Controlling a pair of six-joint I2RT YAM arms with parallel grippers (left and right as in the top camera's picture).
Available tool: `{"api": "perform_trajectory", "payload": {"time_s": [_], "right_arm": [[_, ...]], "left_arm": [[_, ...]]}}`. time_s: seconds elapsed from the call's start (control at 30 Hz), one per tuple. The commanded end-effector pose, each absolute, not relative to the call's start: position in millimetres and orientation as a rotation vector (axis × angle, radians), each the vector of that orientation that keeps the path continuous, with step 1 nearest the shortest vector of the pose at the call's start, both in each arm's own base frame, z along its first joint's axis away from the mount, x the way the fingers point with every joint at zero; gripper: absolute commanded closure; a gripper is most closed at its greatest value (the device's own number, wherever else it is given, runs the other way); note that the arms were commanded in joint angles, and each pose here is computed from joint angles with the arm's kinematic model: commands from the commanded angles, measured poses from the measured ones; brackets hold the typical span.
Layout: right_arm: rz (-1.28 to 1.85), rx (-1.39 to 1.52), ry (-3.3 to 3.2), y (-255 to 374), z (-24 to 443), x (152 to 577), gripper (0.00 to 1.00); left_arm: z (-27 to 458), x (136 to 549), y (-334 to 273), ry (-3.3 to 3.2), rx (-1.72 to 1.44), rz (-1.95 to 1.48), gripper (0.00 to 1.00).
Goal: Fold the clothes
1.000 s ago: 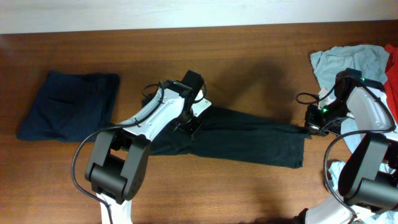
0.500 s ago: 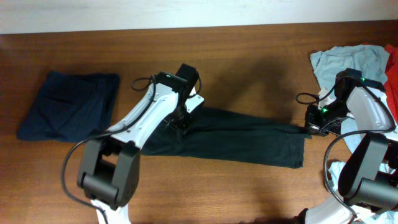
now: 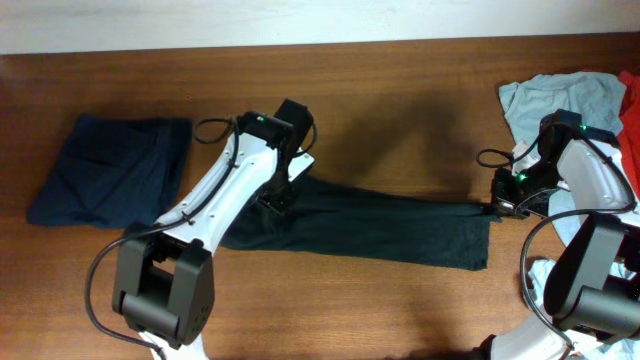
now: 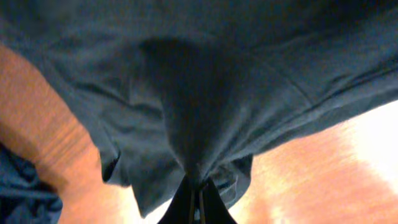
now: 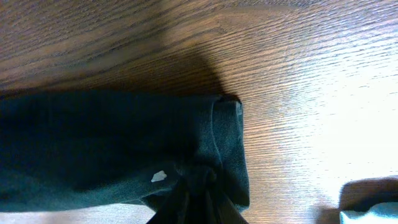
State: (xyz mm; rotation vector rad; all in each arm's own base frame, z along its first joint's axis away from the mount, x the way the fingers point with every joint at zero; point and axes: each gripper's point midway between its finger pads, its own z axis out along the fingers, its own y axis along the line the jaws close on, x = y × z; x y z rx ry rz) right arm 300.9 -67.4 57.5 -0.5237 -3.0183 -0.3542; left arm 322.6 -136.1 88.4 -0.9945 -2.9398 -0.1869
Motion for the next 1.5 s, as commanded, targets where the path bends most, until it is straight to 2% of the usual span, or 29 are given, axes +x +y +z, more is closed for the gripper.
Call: {"api": "perform_trajectory", "payload": {"time_s": [0.0,0.1,0.17,0.2,0.3,0.43,0.57,0.83,0.97,1.1,1.13,1.23,1.37,1.47], "right_arm": [[-0.308,-0.525,-3.065,-73,70,305,0.88],[-0.327,-0.524,-3.048,-70,70,301,0.85],[-0.328,-0.524,-3.039,-70,70,299,0.75],[-0.327,-0.525,-3.039,-70,70,299,0.66],[-0.327,-0.525,-3.037,-70,70,299,0.6],[-0.336,-0.561,-3.031,-69,71,300,0.59],[-0.496,-0.554,-3.009,-49,74,302,0.6],[-0.491,-0.455,-2.858,-18,79,270,0.56],[-0.354,-0.544,-2.746,-21,76,244,0.55],[-0.353,-0.567,-2.685,-17,59,225,0.48],[-0.362,-0.588,-2.681,-15,55,225,0.42],[-0.421,-0.638,-2.67,-7,50,228,0.38],[-0.412,-0.674,-2.665,-7,45,227,0.41],[-0.41,-0.693,-2.685,-9,43,232,0.57]], "left_arm": [[101,325,-127,-2.957,-0.984,-0.233,1.0],[101,320,-124,-2.935,-0.98,-0.237,1.0],[101,319,-124,-2.929,-0.978,-0.237,0.99],[101,319,-124,-2.93,-0.979,-0.237,0.99],[101,319,-124,-2.929,-0.979,-0.237,0.99],[101,319,-124,-2.927,-0.979,-0.237,0.99],[101,319,-125,-2.93,-0.98,-0.235,0.99],[101,319,-125,-2.932,-0.978,-0.232,0.98],[101,322,-126,-2.943,-0.981,-0.23,0.98],[101,324,-127,-2.954,-0.983,-0.229,0.98],[101,324,-127,-2.954,-0.983,-0.229,0.98],[101,324,-127,-2.954,-0.984,-0.228,0.98],[101,324,-127,-2.954,-0.984,-0.229,0.98],[101,324,-127,-2.954,-0.984,-0.228,0.98]]}}
